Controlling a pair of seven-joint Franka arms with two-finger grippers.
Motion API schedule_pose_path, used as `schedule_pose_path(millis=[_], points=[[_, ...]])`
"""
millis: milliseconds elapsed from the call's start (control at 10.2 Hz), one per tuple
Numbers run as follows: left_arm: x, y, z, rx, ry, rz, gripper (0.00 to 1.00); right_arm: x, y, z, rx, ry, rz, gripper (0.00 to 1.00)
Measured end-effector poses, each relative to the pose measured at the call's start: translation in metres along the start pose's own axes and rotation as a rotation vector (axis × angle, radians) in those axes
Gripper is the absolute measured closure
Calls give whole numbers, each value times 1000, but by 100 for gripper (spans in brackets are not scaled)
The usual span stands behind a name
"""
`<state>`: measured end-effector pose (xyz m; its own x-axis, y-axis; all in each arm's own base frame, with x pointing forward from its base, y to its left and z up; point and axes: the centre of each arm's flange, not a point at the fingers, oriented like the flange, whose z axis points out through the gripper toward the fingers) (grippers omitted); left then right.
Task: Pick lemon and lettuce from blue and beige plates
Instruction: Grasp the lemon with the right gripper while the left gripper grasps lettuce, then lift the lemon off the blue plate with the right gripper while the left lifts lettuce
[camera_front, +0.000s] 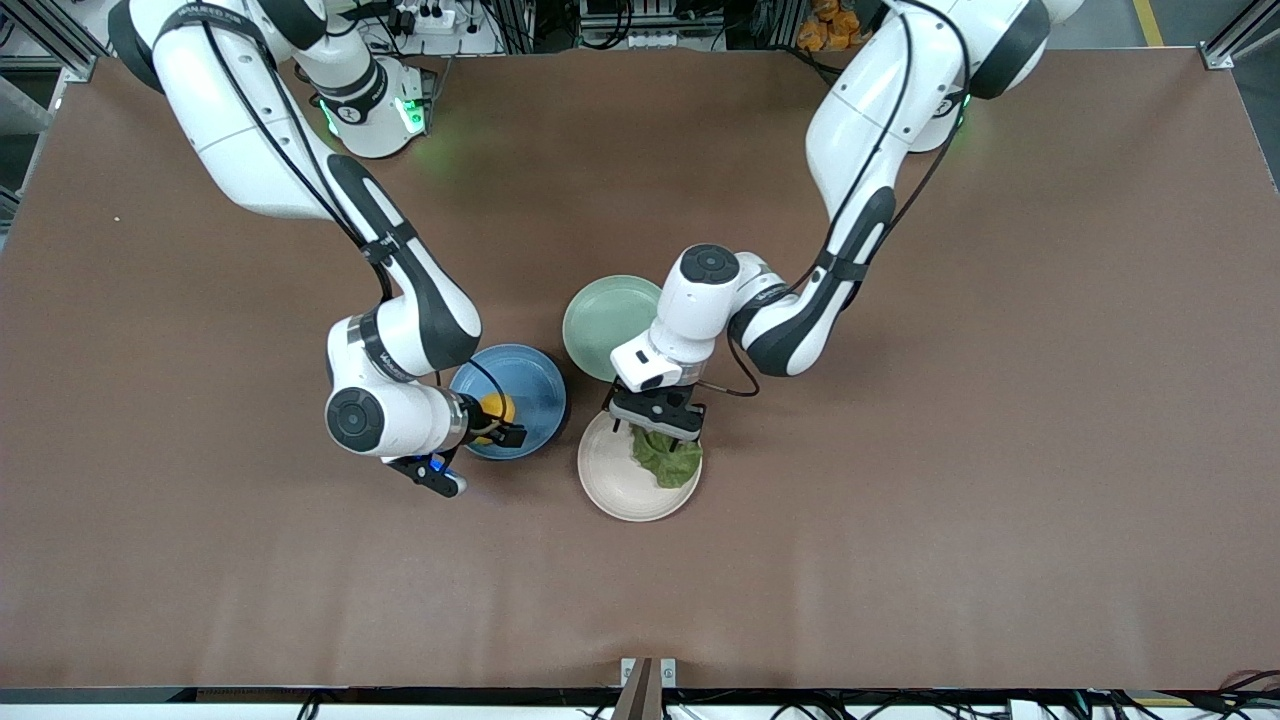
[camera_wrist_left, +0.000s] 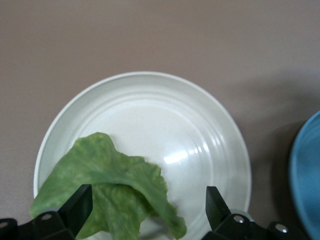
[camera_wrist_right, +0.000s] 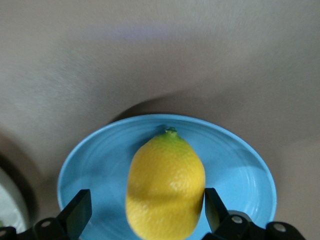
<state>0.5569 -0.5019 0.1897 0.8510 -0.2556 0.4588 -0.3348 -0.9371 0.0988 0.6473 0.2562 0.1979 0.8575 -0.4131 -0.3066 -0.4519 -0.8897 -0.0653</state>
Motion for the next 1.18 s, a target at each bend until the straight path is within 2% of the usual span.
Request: schedule_pose_path(millis=[98,196,294,392,490,588,784,980,1176], points=[[-7,3,7,10,-6,16,0,1,1,7,-2,-6,2,1],[-12,4,12,17,-11,24,0,0,1,10,-3,-9,4,8],[-14,3,15,21,-15,27,0,0,1,11,-4,-10,4,10],[-14,1,16,24,-15,30,0,0,1,10,-3,-10,2,30],[-14,-1,17,27,-15,31,0,0,0,7,2,-6,1,35],[-15,-1,18,29,-16,32,0,1,-1,0,2,-7,-6,35],[-17,-3,21,32,-19,33,1,3,4,-32,-41,-70,-26,35],[-18,-5,23,36,-22,35,11,21,41,-87,-65,-139,-121,35],[-14,-7,22,38,-16,33,41,54,116,-128,-56,-199,-195,35]])
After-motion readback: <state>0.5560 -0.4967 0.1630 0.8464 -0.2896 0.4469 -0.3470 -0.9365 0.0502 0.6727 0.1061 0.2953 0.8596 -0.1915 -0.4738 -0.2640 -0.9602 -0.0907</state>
